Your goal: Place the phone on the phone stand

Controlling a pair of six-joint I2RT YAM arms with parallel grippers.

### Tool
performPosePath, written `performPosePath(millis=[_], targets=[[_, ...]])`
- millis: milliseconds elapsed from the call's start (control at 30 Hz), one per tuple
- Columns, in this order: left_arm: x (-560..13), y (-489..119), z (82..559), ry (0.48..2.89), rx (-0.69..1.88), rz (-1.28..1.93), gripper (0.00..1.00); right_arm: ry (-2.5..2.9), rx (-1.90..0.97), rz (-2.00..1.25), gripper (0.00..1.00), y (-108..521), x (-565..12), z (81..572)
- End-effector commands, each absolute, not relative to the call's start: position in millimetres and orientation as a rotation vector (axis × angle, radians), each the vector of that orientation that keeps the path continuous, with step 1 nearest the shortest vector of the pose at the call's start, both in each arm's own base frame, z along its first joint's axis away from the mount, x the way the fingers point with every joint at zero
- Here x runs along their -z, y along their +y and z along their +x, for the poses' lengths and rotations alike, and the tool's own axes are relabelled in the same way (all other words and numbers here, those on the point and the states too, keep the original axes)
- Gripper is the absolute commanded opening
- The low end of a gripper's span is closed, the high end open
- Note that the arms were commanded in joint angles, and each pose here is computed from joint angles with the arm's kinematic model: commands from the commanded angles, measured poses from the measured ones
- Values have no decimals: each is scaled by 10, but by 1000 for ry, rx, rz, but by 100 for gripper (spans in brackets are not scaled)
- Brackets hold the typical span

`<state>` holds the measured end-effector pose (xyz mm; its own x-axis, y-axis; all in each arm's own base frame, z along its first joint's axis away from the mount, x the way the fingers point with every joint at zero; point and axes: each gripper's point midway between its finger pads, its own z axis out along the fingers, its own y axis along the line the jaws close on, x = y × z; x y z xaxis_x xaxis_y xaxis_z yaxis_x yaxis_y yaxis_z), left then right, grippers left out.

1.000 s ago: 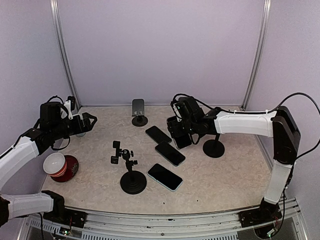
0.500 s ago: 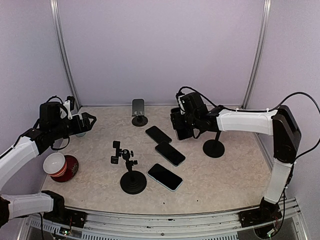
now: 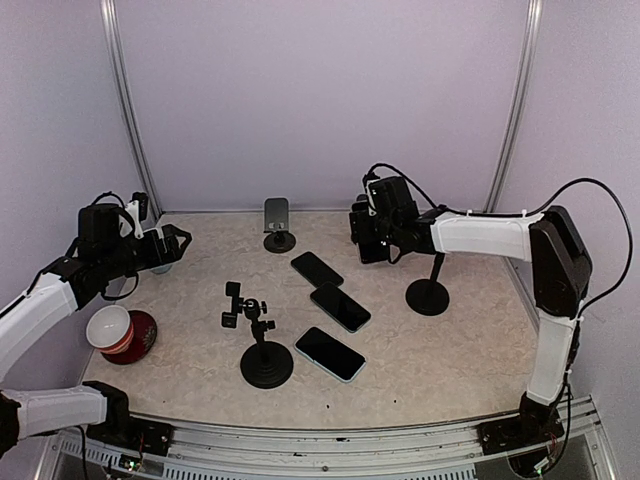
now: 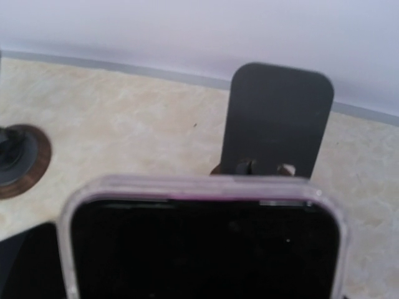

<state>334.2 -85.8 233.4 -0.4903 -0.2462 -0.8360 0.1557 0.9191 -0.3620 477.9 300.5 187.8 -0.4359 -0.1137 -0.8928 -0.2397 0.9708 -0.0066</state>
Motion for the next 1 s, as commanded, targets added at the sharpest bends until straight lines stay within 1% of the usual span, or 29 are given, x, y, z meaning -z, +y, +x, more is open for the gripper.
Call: performPosePath(millis=[0,500,967], targets=[[-2427,-851,3348,1985,507,-68,99,1890,-152,-174,57,3005,-2299,5032],[-2495,-875,3316,1963,532,-66,99,1745,-96,-65,57,2855,-2514,5373],[-2526,-952,3266,1955,530,-44,99,1645,-82,-7,56,2823,-2657,5850]])
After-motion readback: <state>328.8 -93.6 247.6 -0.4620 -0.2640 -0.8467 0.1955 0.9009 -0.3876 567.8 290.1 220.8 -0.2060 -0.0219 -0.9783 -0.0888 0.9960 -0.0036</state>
